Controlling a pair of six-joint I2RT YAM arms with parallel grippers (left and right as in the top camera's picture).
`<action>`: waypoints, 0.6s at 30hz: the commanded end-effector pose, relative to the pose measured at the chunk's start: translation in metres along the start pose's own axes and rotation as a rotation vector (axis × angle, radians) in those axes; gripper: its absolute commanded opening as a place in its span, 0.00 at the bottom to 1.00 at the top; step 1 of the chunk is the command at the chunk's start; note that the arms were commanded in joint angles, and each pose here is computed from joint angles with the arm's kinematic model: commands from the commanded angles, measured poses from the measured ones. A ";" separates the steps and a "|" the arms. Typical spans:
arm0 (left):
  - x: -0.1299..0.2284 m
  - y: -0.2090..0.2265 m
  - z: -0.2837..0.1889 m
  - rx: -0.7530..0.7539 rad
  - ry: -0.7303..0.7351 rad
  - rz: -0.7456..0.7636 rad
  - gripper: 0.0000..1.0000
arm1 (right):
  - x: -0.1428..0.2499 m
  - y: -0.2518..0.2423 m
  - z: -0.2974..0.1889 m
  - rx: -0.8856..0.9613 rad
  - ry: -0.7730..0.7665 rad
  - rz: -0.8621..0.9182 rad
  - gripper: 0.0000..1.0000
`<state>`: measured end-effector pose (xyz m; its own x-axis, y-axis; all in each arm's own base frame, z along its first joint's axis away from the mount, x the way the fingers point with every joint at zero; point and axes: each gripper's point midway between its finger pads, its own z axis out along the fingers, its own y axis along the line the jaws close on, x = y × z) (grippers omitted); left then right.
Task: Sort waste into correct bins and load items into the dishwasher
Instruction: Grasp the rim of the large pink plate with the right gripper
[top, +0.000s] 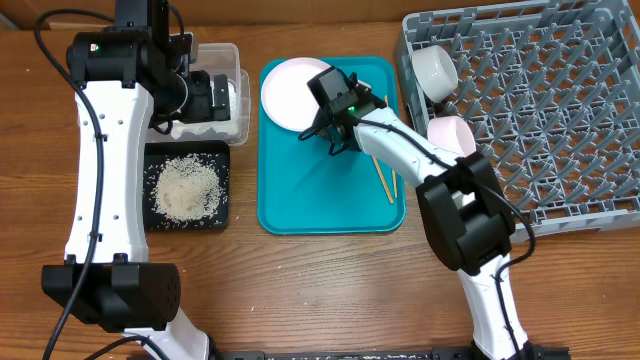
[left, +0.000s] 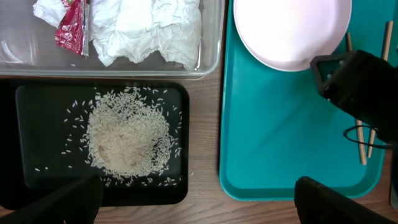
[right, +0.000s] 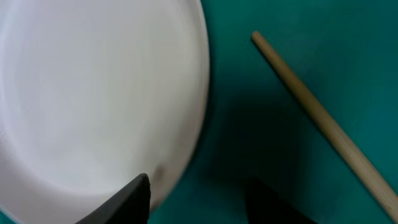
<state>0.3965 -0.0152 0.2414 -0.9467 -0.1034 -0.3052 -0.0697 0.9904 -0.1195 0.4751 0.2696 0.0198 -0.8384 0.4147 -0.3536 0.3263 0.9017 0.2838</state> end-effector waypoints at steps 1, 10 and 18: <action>-0.004 -0.001 -0.011 -0.002 -0.038 0.006 1.00 | -0.001 -0.007 0.010 0.025 -0.005 0.012 0.49; -0.004 -0.001 -0.011 -0.002 -0.038 0.006 1.00 | 0.013 -0.018 0.009 0.064 0.066 -0.040 0.21; -0.004 -0.001 -0.011 -0.002 -0.038 0.006 1.00 | -0.010 -0.032 -0.034 0.129 0.102 -0.092 0.04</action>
<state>0.3966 -0.0151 0.2415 -0.9465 -0.1034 -0.3056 -0.0698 0.9904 -0.1191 0.4466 0.2436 0.0181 -0.9068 0.3400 -0.2493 0.3162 0.9396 0.1313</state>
